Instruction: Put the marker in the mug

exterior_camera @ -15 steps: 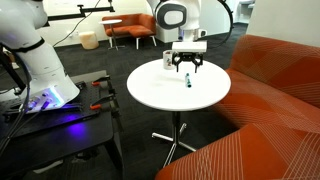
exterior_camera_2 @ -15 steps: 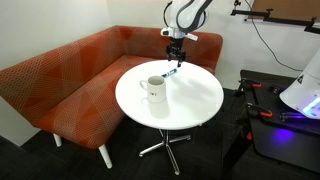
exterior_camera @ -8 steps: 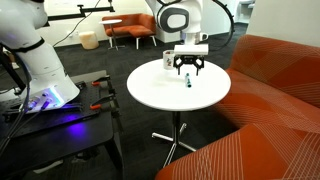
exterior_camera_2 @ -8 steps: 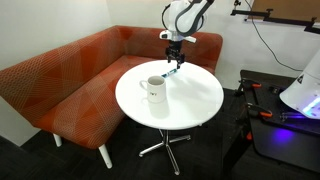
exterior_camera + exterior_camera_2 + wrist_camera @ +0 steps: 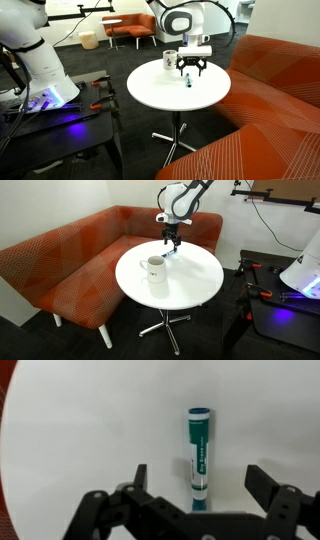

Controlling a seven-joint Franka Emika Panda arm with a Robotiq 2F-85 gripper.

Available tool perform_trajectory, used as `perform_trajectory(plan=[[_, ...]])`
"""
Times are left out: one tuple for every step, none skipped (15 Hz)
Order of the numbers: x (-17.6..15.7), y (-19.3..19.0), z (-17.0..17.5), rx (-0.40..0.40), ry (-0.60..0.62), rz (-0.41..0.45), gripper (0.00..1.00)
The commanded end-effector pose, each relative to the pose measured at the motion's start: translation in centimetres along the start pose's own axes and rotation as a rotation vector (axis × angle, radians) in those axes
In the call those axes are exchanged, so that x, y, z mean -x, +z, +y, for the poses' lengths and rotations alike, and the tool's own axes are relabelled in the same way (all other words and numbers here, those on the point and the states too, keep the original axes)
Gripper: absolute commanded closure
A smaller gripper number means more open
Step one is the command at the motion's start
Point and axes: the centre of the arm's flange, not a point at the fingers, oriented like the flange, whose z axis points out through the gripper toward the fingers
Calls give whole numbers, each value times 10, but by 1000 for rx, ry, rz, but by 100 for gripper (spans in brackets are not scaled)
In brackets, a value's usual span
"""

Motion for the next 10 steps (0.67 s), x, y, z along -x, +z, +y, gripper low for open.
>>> perform_trajectory(plan=[[-9, 9, 10, -8, 4, -18, 0], [-10, 11, 11, -10, 2, -19, 0], [-11, 14, 11, -12, 1, -20, 0], [-12, 16, 12, -14, 0, -21, 0], [-13, 17, 12, -16, -1, -21, 0], [-13, 18, 13, -16, -2, -21, 16], [-14, 19, 14, -16, -3, -21, 26], [-14, 19, 14, -16, -3, -21, 34], [-14, 20, 15, -16, -3, -22, 41], [-14, 20, 16, -16, -4, -22, 51]])
